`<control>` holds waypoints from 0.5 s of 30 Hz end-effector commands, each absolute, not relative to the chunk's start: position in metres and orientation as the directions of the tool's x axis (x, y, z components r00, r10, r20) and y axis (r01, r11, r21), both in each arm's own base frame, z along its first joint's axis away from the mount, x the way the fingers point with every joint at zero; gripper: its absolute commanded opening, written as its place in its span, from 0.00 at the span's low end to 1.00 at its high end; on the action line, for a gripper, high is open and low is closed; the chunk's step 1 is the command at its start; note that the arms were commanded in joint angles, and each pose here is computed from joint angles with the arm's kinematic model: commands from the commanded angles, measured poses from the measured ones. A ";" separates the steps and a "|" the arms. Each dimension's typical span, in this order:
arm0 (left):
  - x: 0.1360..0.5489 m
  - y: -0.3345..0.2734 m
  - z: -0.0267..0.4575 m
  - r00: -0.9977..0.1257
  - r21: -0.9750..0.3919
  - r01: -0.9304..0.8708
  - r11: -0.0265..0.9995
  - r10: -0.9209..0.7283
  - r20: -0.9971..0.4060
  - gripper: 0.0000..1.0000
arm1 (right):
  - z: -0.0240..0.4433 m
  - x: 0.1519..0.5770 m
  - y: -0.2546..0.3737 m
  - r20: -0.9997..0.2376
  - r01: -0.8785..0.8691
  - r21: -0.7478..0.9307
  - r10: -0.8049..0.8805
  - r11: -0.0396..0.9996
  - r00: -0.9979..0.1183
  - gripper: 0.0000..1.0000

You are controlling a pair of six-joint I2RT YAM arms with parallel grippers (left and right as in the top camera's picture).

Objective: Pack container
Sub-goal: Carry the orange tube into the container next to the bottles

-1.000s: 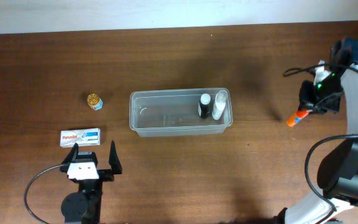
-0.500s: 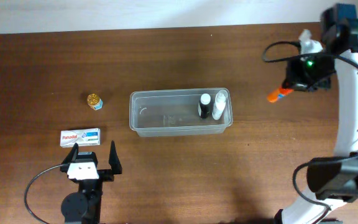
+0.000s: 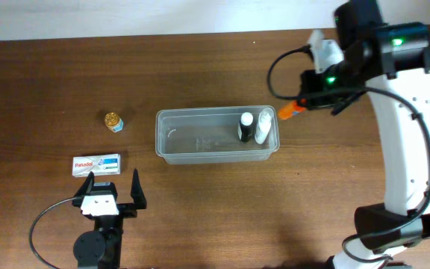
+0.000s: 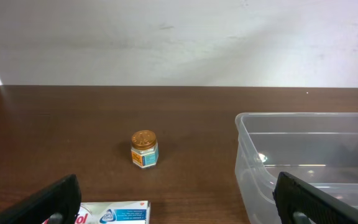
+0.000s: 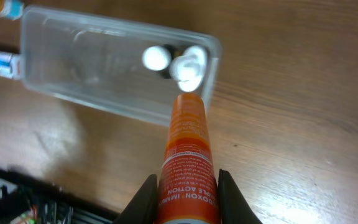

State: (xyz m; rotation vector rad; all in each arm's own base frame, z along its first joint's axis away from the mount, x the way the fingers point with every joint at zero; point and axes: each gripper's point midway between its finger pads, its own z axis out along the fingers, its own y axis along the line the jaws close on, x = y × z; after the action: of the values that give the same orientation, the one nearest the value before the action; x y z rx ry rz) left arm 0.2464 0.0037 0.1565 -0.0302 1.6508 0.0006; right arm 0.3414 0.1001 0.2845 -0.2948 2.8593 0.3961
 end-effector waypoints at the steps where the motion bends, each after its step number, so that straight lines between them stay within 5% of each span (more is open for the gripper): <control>1: 0.246 0.005 0.156 -0.080 -0.002 -0.026 1.000 -0.004 -0.997 0.99 | 0.296 0.330 0.125 -0.297 -0.313 0.255 -0.234 0.915 -0.926 0.17; 15: 0.246 0.005 0.156 -0.080 -0.002 -0.026 1.000 -0.004 -0.997 0.99 | 0.255 0.326 0.149 -0.186 -0.306 0.108 -0.283 0.946 -0.941 0.17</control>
State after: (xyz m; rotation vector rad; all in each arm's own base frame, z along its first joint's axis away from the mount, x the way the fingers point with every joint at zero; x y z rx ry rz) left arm 0.2464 0.0037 0.1565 -0.0302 1.6508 0.0006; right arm 0.3238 0.1512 0.2725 -0.4822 2.8846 0.3081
